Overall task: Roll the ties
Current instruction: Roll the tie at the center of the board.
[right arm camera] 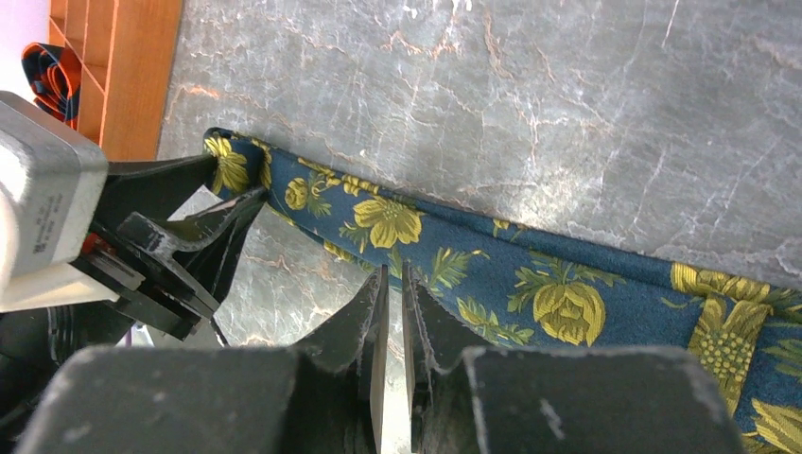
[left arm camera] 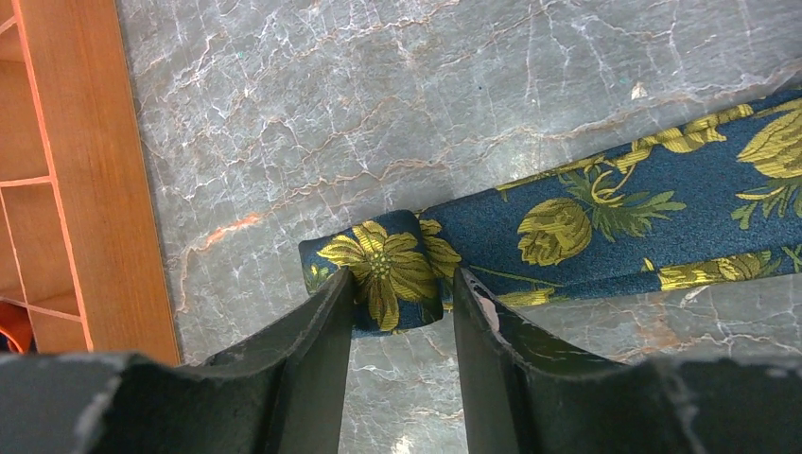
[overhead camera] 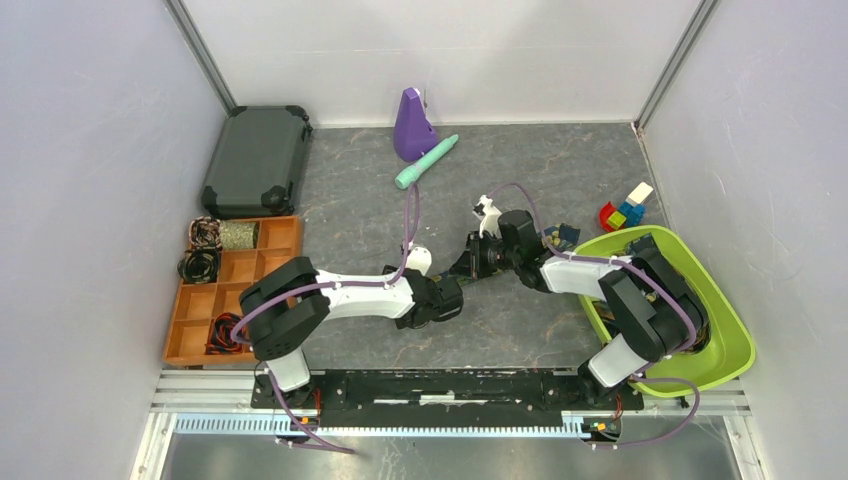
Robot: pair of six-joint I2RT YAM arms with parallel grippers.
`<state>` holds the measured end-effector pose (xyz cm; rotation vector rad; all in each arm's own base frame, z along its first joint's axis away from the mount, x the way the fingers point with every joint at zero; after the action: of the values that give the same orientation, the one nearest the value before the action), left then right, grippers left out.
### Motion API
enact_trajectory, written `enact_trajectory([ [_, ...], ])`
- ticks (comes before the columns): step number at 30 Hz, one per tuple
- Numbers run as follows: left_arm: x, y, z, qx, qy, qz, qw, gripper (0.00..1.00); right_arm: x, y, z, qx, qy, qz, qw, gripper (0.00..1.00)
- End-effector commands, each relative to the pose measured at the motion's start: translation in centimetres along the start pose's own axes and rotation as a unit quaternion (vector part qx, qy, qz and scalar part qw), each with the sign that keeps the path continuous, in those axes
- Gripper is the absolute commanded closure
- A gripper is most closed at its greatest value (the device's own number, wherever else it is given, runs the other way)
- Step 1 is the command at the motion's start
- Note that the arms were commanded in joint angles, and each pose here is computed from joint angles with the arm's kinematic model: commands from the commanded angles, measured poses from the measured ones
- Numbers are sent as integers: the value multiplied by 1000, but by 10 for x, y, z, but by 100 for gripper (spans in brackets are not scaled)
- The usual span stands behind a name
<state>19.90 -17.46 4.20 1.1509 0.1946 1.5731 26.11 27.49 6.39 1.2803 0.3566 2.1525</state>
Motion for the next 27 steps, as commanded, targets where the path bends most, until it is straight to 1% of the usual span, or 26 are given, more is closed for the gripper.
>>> enact_trajectory([
  [1,0,14,17,-22,13,-25,999,50,25,3,29,-31,22,32,999,84],
  [11,5,26,22,-23,26,-56,998,45,48,-6,37,-23,35,50,998,83],
  [16,10,33,24,-27,30,-72,997,43,67,-14,42,-18,47,62,997,81],
  [22,18,42,24,-35,43,-94,994,46,92,-28,44,-7,60,76,995,78],
  [27,35,57,22,-42,92,-124,987,50,117,-44,43,9,74,90,993,75],
])
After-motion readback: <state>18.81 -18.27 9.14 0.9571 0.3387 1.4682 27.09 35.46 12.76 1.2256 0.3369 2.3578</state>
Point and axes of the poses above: each gripper's point midway between its finger pads, its own y axis back along the fingers, its own x axis along the line the jaws close on, z = x × y, the point moved 1 cm from there along y, back along the fingers, and after that the axes turned 7 degrees about -y, right-handed, at the moved point
